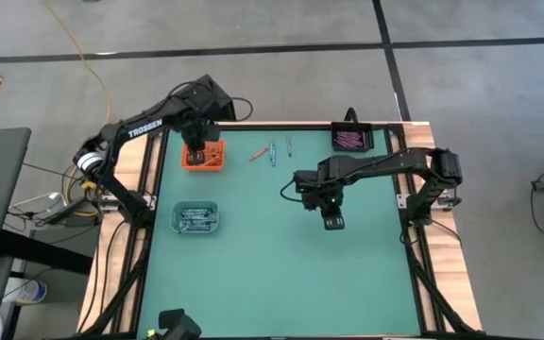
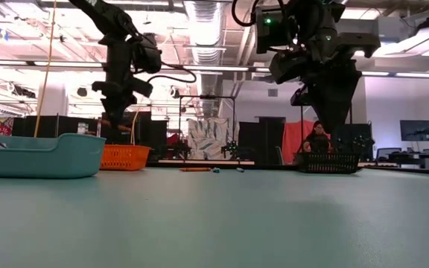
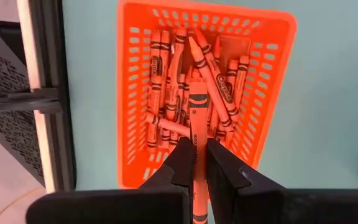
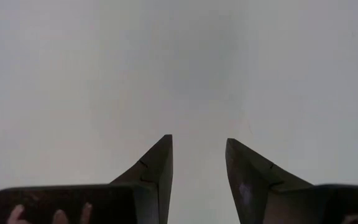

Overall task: Sort crayons
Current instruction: Put the orange crayon into the orange basket

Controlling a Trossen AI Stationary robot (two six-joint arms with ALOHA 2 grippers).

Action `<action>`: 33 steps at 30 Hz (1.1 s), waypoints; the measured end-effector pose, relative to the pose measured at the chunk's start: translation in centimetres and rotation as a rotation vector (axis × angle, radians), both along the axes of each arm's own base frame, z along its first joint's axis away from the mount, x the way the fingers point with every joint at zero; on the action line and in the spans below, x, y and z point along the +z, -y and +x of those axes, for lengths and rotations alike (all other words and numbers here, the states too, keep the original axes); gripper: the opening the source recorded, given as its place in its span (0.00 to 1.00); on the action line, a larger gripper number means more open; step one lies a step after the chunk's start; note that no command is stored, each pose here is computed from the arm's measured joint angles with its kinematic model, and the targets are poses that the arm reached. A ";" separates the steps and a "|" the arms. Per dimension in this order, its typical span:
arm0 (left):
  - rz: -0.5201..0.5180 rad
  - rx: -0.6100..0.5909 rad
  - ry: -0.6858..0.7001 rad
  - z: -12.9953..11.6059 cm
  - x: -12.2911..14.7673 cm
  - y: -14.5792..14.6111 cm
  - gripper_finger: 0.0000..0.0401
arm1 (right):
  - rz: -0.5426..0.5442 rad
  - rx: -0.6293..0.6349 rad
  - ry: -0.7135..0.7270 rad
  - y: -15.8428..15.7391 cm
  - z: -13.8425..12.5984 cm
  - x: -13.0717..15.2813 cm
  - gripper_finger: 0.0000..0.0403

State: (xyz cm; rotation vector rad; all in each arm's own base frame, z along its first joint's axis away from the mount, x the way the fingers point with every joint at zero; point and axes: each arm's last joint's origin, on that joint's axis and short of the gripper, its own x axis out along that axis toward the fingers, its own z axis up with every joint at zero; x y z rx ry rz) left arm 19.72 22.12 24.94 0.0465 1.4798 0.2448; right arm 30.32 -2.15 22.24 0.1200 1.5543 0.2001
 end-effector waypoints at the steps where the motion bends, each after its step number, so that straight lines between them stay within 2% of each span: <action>1: -0.003 0.002 -0.003 -0.1 -0.2 0.0 0.02 | 0.000 0.000 0.000 0.0 0.0 0.0 0.35; 15: 0.005 0.005 0.053 0.0 -0.4 -0.4 0.05 | 0.000 -0.005 0.004 0.0 0.0 0.0 0.35; 25: 0.001 -0.004 0.046 -0.3 -3.1 0.0 0.05 | 0.000 -0.006 0.003 0.0 0.0 0.0 0.35; 33: 0.030 0.002 0.037 -0.3 -3.4 -0.1 0.05 | 0.000 -0.020 0.000 0.0 0.0 0.0 0.35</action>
